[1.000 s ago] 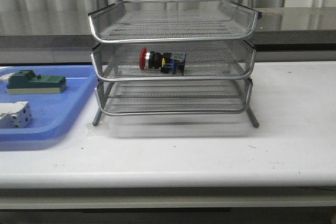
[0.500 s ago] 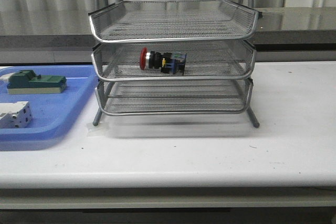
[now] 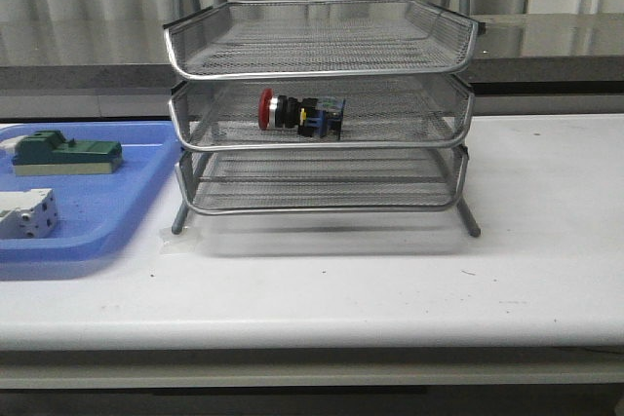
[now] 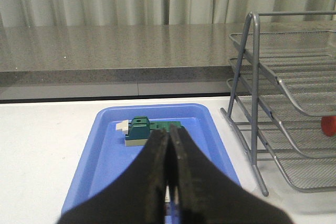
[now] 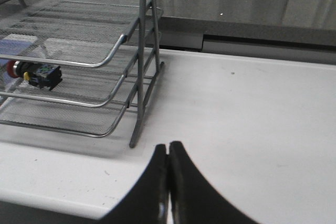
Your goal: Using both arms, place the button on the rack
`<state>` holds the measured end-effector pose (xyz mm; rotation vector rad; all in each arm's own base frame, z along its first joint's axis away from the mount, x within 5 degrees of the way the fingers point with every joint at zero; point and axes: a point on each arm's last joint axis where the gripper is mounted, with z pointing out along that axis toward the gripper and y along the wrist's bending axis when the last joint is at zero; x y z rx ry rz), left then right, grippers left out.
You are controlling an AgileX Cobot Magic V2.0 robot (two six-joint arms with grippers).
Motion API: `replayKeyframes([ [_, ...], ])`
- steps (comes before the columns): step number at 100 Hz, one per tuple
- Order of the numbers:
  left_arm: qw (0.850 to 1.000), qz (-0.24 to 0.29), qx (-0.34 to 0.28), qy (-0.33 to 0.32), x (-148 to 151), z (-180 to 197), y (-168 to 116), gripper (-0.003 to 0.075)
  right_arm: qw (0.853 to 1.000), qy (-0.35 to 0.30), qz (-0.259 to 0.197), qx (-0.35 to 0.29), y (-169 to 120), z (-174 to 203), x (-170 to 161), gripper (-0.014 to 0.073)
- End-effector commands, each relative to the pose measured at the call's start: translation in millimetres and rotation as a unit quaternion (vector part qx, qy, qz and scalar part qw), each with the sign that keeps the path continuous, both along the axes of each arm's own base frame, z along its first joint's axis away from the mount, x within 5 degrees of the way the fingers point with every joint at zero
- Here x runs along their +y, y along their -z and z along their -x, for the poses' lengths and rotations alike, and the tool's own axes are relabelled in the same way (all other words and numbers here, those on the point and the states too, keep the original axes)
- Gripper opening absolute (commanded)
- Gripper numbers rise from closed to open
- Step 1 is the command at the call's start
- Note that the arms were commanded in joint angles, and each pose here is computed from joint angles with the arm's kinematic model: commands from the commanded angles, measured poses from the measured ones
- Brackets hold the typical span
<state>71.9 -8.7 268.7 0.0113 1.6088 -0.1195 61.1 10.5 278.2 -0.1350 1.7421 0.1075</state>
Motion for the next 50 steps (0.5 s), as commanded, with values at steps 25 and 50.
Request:
replayKeyframes([
  [25, 0.999, 0.012, -0.031, -0.021, 4, 0, -13, -0.0020, 0.992, 0.054, -0.003, -0.117, 31, 9, -8, -0.0058],
  [50, 0.999, 0.012, -0.031, -0.021, 4, 0, -13, -0.0020, 0.992, 0.063, -0.002, -0.107, 65, 8, -9, -0.0058],
])
